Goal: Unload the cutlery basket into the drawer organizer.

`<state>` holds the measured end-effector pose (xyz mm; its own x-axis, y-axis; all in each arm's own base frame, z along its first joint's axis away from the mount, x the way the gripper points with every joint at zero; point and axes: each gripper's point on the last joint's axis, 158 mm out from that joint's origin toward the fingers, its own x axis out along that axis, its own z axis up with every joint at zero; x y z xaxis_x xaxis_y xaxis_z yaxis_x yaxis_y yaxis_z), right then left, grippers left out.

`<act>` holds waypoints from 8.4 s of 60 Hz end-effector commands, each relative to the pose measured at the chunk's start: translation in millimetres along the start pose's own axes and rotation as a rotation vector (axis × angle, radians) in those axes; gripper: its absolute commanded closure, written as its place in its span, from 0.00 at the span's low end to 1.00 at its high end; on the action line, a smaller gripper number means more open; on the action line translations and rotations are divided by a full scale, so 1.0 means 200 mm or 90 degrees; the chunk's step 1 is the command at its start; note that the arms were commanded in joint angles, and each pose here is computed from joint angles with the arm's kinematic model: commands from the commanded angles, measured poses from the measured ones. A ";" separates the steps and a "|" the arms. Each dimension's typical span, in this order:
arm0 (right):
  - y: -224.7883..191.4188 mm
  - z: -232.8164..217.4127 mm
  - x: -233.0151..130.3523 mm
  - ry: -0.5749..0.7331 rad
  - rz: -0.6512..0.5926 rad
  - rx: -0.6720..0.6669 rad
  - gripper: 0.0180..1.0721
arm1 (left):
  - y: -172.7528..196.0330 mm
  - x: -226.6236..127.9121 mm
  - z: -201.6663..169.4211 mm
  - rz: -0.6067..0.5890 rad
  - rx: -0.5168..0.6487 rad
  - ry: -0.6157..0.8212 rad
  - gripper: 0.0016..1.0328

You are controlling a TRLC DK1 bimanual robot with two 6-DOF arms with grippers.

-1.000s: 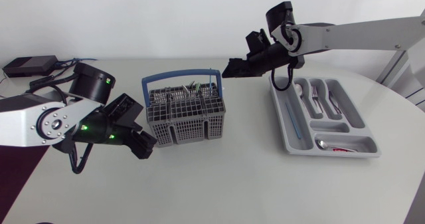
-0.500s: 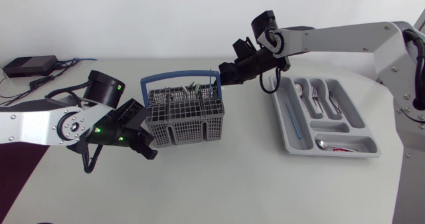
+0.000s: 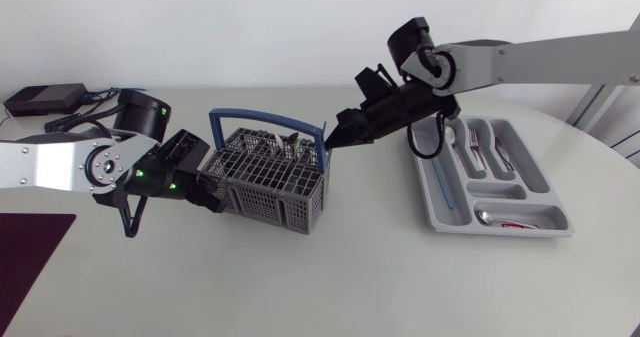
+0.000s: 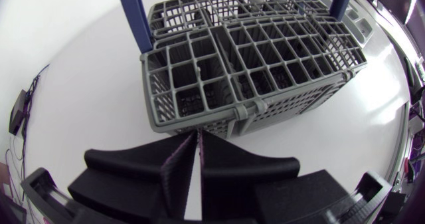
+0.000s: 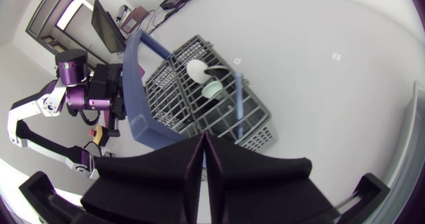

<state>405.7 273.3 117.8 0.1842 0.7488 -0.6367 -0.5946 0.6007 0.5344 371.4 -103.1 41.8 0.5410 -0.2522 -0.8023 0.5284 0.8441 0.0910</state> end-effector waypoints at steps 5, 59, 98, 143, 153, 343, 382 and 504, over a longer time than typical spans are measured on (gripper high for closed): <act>-0.28 0.03 -0.02 -0.019 -0.058 0.044 0.92 | 0.08 -0.08 0.02 0.028 0.005 -0.027 0.78; -0.09 -0.27 0.24 0.067 0.009 0.060 0.92 | 0.25 0.12 0.26 0.016 -0.032 -0.060 0.78; 0.09 -0.55 0.05 0.086 0.013 0.047 0.92 | 0.01 0.41 0.58 -0.050 0.019 -0.062 0.79; -0.04 -0.61 -0.09 0.059 -0.022 0.042 0.92 | 0.00 -0.03 0.09 -0.047 0.016 -0.009 0.79; 0.01 -0.66 -0.06 0.078 -0.012 0.032 0.92 | -0.07 0.07 0.15 -0.065 0.020 -0.016 0.79; 0.77 -0.36 -0.67 -0.117 -0.200 -0.368 0.93 | -0.41 -0.42 0.06 -0.067 0.142 -0.154 0.79; -0.02 -0.48 -1.06 -0.002 -0.390 -0.172 0.94 | -0.42 -0.43 0.03 -0.064 0.160 -0.159 0.79; -0.71 0.14 -0.34 -0.019 -0.336 -0.070 0.19 | -0.51 -0.37 -0.13 -0.096 0.221 -0.135 0.79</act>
<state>505.6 130.9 113.3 0.5266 0.3428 -0.7780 -0.4932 0.8685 0.0488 269.4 -154.2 85.1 0.5712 -0.4685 -0.6740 0.7515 0.6286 0.2000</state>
